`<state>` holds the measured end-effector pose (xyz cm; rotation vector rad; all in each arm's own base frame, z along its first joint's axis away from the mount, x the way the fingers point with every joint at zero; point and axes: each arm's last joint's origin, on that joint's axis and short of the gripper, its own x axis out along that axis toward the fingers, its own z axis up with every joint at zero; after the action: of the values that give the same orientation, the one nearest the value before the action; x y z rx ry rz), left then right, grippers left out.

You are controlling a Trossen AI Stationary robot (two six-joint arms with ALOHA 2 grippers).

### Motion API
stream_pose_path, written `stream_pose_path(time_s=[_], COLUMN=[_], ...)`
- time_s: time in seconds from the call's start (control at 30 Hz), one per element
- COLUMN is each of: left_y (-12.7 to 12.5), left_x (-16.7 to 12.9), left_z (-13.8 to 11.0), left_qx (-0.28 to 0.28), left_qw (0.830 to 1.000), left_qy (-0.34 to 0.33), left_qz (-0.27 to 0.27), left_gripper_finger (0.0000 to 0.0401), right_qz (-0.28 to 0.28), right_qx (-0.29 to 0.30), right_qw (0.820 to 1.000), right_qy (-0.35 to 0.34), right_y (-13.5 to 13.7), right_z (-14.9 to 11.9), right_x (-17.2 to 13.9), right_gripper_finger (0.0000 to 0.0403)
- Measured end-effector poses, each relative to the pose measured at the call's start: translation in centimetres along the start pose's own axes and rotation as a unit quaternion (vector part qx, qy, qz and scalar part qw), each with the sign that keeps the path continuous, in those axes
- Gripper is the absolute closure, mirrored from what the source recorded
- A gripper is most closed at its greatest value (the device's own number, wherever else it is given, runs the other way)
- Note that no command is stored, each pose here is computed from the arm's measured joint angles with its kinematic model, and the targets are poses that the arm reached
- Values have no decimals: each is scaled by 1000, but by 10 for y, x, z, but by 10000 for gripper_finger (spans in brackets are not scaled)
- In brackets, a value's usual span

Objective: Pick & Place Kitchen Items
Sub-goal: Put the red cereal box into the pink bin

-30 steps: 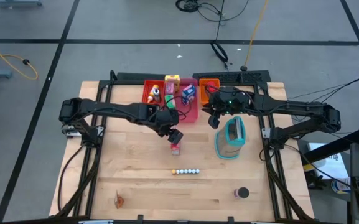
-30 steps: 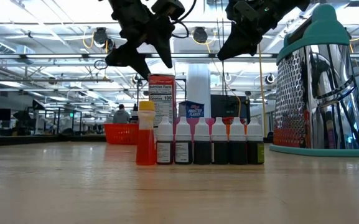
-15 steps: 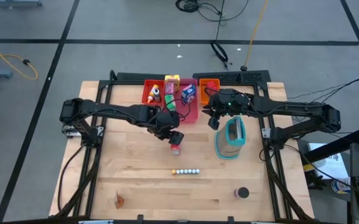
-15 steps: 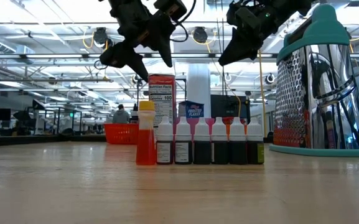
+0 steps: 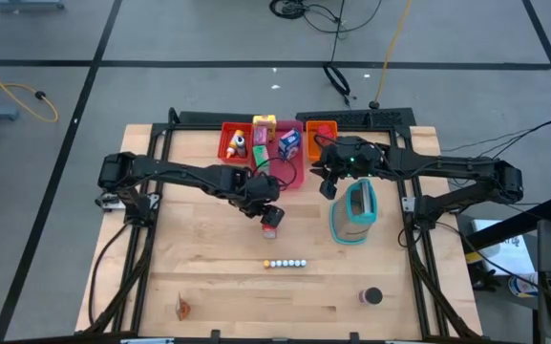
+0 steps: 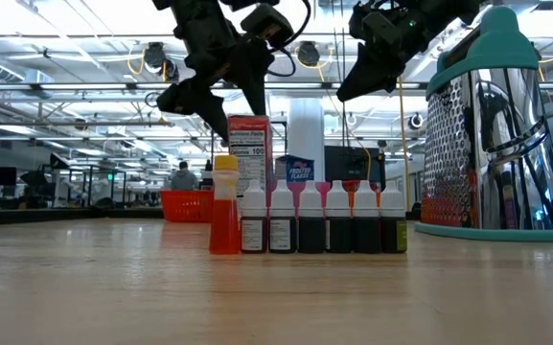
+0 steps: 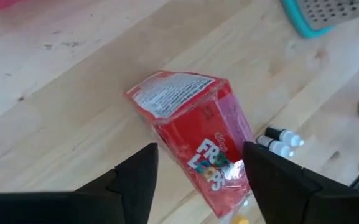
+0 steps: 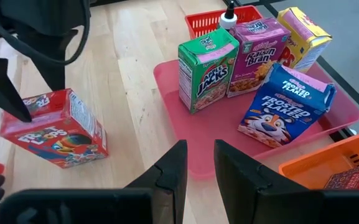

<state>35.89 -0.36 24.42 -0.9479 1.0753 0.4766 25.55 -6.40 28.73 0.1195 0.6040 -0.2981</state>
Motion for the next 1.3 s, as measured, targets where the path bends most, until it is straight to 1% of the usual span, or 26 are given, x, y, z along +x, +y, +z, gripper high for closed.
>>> stream_pose_path(time_s=[0.07, 0.13, 0.23, 0.37, 0.4, 0.6, 0.7, 0.87, 0.97, 1.17, 1.23, 1.3], left_y=[0, 0, 0, 0, 0, 2, 4, 5, 1, -11, -10, -4], left_x=[0, 0, 0, 0, 0, -1, -6, -20, -34, -67, -77, -84], left_z=[0, 0, 0, 0, 0, 3, 5, 10, 15, 38, 49, 60], left_qx=[5, 10, 24, 58, 66, 76, 77, 76, 85, 114, 120, 119], left_qw=[1000, 1000, 1000, 998, 998, 997, 997, 997, 995, 987, 983, 982], left_qy=[0, -1, -1, 0, 0, 0, -4, -11, -30, -83, -106, -124], left_qz=[0, 0, 0, -1, 0, 1, -3, -24, -44, -77, -87, -77], left_gripper_finger=[191, 223, 286, 377, 387, 398, 399, 400, 400, 401, 401, 401], right_qz=[0, 0, 0, 0, 0, 0, 0, 0, 0, 0, 0, 0], right_qx=[0, 0, 0, 0, 0, 0, 0, 0, 0, 0, 1, 1], right_qw=[1000, 1000, 1000, 1000, 1000, 1000, 1000, 1000, 1000, 1000, 1000, 1000], right_qy=[0, 1, 1, 1, 1, 1, 1, 1, 1, 0, -1, -1], right_y=[0, 0, 0, 0, 0, 0, 0, 0, 0, 0, 0, 0], right_z=[0, 0, 0, 0, 0, 0, 0, 0, 0, 0, 0, 0], right_x=[0, 0, 0, 0, 0, 0, 0, 0, 0, 0, 0, 0], right_gripper_finger=[328, 328, 328, 328, 328, 328, 328, 328, 328, 328, 328, 328])
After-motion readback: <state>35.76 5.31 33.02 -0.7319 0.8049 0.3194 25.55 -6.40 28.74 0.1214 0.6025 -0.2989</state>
